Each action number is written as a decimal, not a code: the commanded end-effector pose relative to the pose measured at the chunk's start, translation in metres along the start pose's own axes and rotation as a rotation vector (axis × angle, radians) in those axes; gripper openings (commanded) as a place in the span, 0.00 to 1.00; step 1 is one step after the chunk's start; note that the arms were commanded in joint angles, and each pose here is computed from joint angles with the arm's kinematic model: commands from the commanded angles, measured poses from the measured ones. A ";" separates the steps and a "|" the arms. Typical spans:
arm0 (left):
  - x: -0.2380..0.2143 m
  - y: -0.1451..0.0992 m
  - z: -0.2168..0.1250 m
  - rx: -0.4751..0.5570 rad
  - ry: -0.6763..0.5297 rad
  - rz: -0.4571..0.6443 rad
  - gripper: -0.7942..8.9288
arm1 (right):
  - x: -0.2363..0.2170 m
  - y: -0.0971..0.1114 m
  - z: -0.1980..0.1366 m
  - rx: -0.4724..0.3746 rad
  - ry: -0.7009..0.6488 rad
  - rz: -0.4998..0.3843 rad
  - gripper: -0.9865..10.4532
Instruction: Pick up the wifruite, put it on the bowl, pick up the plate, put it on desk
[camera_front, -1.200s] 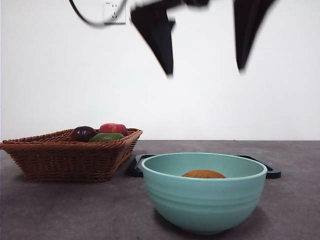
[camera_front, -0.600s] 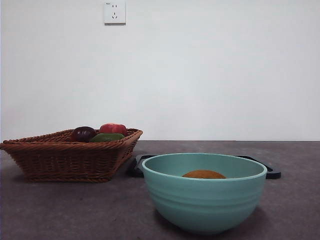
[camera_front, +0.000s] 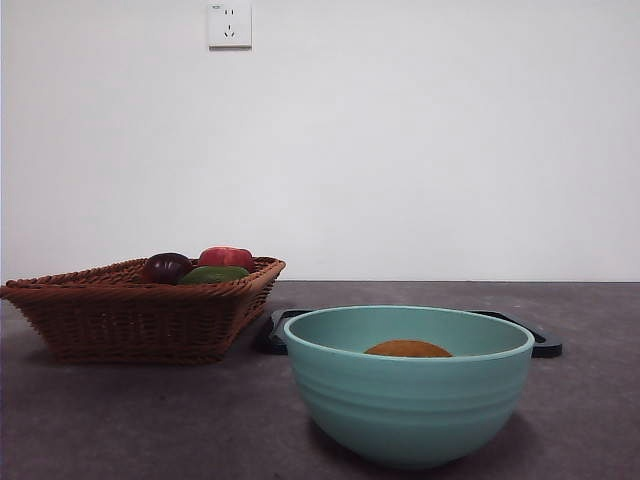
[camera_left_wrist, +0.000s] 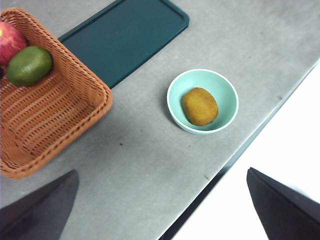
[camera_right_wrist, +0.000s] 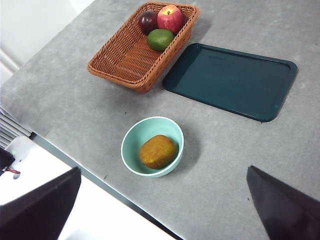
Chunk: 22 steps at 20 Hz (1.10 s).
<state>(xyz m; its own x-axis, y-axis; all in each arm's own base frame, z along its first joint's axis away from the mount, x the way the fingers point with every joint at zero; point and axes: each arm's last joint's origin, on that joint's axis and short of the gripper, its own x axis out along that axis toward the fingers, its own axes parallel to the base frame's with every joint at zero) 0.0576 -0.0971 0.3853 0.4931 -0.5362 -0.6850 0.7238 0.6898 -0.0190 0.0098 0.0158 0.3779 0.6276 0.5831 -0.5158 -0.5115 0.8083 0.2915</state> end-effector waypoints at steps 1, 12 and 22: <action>-0.008 0.004 -0.017 -0.026 -0.085 -0.041 0.66 | -0.003 0.002 0.003 0.009 -0.017 -0.002 0.64; -0.042 0.018 -0.064 -0.122 -0.336 -0.186 0.66 | 0.000 -0.001 0.001 0.054 0.041 -0.051 0.64; -0.043 0.018 -0.063 -0.121 -0.350 -0.189 0.66 | 0.063 -0.037 0.043 0.119 0.298 -0.041 0.64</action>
<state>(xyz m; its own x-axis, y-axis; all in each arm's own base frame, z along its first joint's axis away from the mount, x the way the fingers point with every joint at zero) 0.0194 -0.0305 0.3659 0.5166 -0.7648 -0.3851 0.7556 0.6187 -0.2151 0.0960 0.0261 0.3661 0.4508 0.5157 -0.7285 -0.3975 0.8468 0.3535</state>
